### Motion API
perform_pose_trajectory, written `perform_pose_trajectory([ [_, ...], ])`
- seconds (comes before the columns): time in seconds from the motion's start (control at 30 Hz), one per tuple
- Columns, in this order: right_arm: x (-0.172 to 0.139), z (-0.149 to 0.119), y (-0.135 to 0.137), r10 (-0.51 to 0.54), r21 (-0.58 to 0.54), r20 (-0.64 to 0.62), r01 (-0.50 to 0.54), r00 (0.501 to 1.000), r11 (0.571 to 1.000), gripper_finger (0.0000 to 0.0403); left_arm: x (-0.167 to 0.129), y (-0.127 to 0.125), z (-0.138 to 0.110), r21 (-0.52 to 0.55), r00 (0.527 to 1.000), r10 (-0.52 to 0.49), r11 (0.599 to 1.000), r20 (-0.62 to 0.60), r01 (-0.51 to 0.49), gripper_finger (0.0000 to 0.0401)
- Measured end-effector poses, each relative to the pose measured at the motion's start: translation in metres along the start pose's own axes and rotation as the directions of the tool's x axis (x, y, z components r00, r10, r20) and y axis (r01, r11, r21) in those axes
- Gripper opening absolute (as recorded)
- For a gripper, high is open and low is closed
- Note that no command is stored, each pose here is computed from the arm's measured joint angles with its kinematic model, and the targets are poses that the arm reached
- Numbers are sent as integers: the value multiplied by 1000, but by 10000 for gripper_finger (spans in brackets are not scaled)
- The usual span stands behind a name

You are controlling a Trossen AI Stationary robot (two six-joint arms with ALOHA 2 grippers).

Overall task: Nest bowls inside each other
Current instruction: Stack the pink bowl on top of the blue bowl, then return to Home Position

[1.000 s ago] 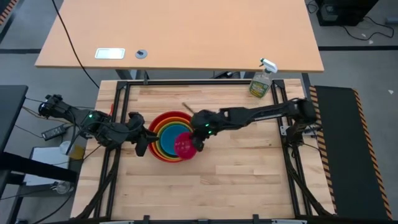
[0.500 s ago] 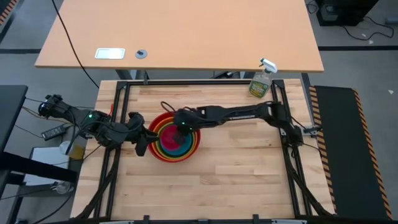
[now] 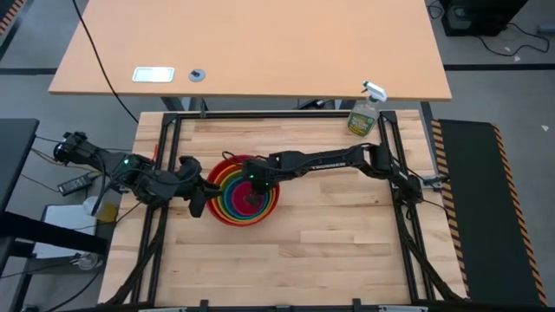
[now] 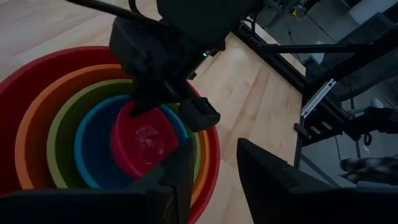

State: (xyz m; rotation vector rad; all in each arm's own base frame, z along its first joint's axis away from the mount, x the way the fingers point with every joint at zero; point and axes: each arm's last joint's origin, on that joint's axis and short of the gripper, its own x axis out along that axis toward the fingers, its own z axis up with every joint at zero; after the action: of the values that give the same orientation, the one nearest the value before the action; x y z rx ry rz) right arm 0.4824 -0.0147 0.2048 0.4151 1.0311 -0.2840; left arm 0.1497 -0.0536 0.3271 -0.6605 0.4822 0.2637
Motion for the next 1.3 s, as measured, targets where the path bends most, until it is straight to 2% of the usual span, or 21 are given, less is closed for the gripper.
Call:
perform_pose_trajectory([
  [0.1, 0, 0, -1, -23, -9, 3, 23, 1000, 1000, 32, 0, 0, 0, 0, 1000, 1, 1000, 0, -1, 126],
  [0.23, 0, 0, -2, 1, -14, -7, -1, 1000, 1000, 36, 0, 0, 0, 1, 1000, 1, 1000, -1, -1, 126],
  [0.57, 0, 1, -2, 32, -33, -19, -33, 999, 999, 93, 0, 0, 0, 2, 1000, 1, 1000, -1, -1, 126],
  [0.83, -1, 1, -3, 3, -52, -5, -3, 1000, 999, 94, 0, 0, 0, 1, 1000, 1, 1000, -1, -1, 126],
  [1.3, -25, 11, 1, -76, -62, 0, 76, 997, 995, 94, 0, 0, 0, 1, 1000, 1, 1000, -1, -1, 126],
])
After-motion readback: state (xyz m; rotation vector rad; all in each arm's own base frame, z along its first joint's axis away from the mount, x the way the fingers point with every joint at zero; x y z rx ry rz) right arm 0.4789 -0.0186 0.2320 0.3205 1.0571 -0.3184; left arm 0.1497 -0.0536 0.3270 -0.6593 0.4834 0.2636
